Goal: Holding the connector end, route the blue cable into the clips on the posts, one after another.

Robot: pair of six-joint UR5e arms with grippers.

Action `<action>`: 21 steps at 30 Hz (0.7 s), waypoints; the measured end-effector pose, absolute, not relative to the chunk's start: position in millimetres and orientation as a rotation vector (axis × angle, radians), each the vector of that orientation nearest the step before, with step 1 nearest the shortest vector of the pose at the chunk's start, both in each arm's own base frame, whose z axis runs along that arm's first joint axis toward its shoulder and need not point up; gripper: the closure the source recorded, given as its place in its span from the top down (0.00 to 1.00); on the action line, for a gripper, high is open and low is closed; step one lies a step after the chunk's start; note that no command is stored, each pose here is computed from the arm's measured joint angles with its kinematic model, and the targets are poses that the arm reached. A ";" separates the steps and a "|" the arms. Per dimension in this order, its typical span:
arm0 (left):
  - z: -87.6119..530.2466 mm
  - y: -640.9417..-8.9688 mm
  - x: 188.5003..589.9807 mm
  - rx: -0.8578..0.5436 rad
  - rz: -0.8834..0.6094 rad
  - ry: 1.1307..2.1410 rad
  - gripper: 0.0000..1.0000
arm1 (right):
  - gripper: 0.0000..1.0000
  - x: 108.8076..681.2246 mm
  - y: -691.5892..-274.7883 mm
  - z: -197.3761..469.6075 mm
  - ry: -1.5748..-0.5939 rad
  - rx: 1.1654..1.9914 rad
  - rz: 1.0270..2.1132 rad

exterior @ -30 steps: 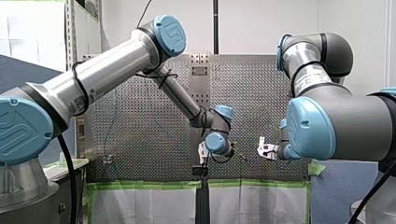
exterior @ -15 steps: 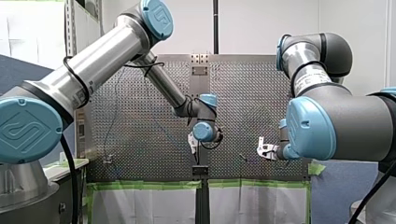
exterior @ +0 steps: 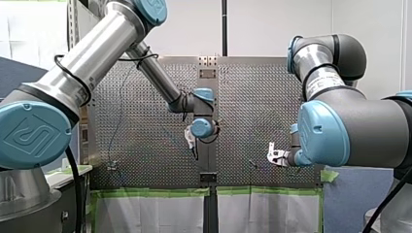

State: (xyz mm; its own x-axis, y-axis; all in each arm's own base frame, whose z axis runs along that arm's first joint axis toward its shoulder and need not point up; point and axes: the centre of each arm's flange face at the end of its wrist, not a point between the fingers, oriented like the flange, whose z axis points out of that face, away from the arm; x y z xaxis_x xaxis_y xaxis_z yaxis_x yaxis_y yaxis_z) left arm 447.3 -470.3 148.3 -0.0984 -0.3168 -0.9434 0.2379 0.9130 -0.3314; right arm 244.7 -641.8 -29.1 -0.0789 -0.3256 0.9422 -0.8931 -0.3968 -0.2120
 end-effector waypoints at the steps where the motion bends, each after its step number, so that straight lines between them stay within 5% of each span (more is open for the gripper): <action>1: 151.4 -468.7 445.6 -0.065 -0.467 1.594 1.00 | 0.00 244.7 -641.8 -29.0 -1.316 1.703 1.496; 21: 204.8 -427.8 394.6 -0.075 -0.481 1.501 1.00 | 0.00 246.4 -641.1 -28.9 -1.315 1.706 1.497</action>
